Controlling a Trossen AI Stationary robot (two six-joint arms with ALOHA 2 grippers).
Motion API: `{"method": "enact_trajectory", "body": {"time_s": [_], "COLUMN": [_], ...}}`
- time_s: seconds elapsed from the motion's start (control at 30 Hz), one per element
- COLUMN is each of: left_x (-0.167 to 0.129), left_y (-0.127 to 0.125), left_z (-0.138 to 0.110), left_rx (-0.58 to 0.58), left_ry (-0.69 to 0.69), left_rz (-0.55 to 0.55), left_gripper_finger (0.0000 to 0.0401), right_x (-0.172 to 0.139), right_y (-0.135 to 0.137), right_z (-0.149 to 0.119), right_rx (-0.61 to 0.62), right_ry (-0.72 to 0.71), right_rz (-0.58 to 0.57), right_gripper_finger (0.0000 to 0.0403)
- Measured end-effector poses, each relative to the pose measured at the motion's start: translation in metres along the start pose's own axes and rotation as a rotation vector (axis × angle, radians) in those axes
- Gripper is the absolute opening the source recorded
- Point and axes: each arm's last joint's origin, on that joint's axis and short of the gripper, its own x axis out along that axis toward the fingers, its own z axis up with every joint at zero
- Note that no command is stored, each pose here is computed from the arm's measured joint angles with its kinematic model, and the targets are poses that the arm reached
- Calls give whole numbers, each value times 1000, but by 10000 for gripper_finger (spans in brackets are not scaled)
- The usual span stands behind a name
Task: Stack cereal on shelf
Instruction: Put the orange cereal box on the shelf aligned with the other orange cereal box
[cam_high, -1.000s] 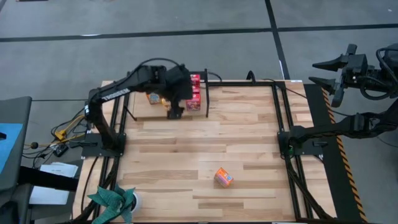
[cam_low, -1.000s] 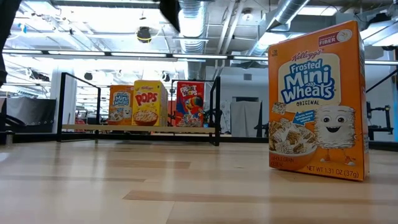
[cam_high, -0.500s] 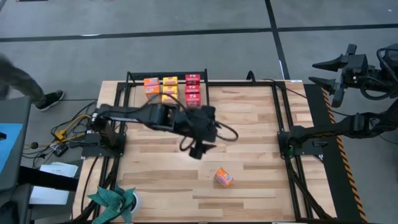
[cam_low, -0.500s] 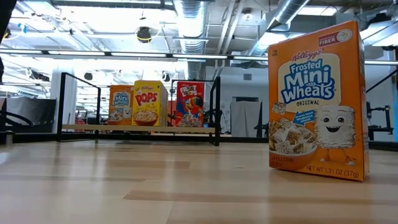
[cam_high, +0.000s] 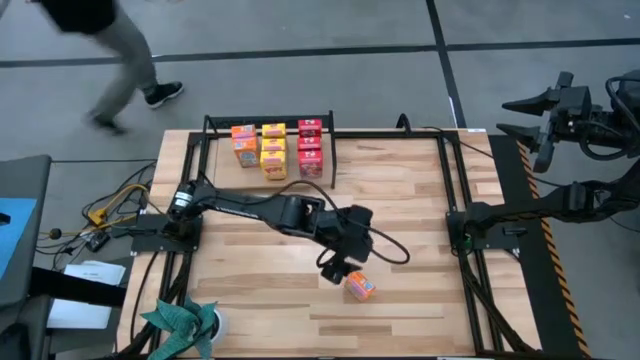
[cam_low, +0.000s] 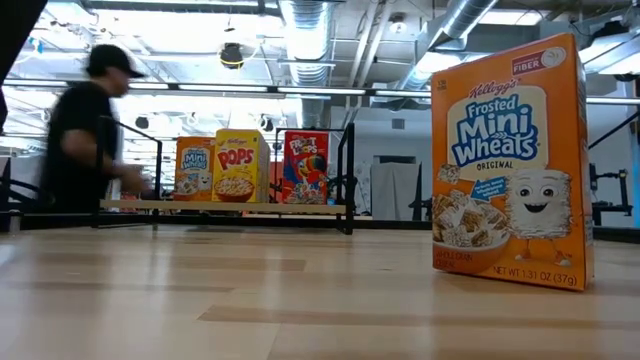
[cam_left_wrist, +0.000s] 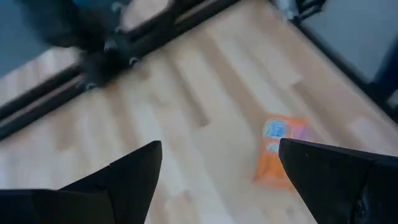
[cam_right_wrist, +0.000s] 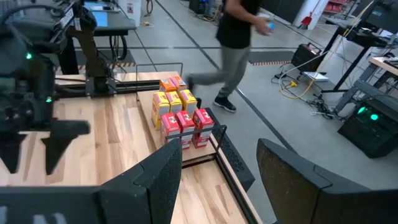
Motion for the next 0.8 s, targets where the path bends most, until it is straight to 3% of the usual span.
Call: {"method": "enact_trajectory", "body": {"time_s": [0.37,0.8], "left_x": [41,76], "left_y": [-20,-40], "left_z": [0,-17], "left_rx": [26,26], "left_ry": [-97,-53], "left_rz": [-100,-262], "left_gripper_finger": [316,316], "right_x": [0,0], "right_y": [0,0], "right_z": [0,0], "right_rx": [0,10], "right_ry": [0,0], "right_rz": [0,0], "right_gripper_finger": [232,232]}}
